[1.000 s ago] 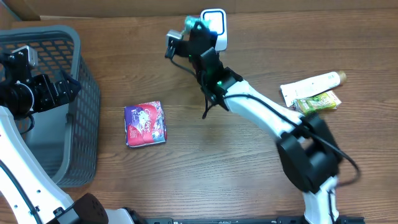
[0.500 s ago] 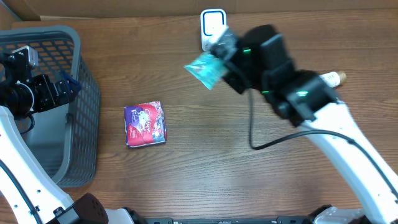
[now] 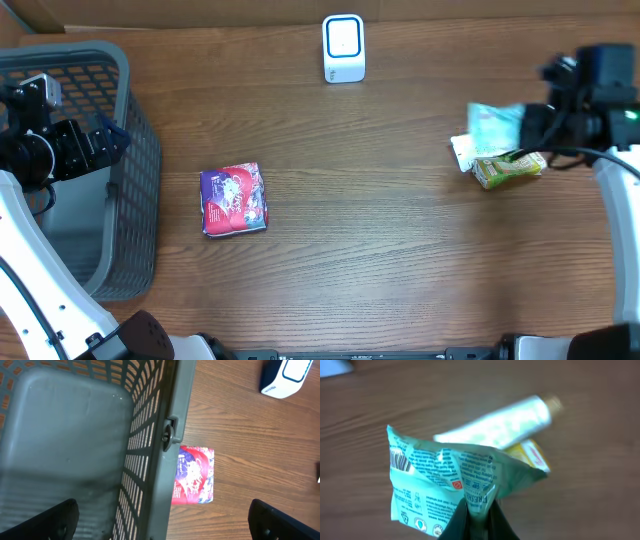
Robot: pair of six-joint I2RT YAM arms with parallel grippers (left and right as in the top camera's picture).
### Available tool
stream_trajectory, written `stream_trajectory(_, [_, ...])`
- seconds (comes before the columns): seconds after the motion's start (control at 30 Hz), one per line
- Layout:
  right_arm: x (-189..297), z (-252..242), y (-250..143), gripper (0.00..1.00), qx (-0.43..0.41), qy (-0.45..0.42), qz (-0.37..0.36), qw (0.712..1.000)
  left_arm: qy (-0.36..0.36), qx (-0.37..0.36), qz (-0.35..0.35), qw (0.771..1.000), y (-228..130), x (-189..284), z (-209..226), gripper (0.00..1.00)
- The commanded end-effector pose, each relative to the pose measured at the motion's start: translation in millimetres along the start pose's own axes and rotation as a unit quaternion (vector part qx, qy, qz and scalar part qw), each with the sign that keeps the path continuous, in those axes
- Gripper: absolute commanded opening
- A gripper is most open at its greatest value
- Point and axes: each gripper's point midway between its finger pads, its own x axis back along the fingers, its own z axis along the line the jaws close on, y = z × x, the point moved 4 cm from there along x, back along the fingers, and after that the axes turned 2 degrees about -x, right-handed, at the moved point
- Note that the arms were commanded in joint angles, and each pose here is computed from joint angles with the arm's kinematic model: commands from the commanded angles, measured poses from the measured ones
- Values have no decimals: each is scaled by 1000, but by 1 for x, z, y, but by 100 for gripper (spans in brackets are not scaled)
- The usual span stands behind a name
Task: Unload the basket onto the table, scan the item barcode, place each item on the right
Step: 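Carry the tissue pack right and lay it on the tube and carton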
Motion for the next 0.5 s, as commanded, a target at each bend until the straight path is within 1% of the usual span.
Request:
stream_trajectory(0.0, [-27, -24, -21, 4, -83, -14, 29, 996, -1, -2, 1, 1000, 1, -2, 0, 100])
stream_trajectory(0.13, [-58, -40, -48, 4, -112, -24, 49, 992, -1, -2, 1, 1000, 1, -2, 0, 100])
stream_trajectory(0.23, [-69, -45, -57, 4, -120, -26, 50, 991, -1, -2, 1, 1000, 1, -2, 0, 100])
stream_trajectory(0.33, [-72, -47, -52, 4, -133, -26, 34, 990, -1, -2, 1, 1000, 1, -2, 0, 99])
stream_trajectory(0.47, [-72, -46, -34, 4, -134, -16, -10, 991, -1, -2, 1, 1000, 1, -2, 0, 100])
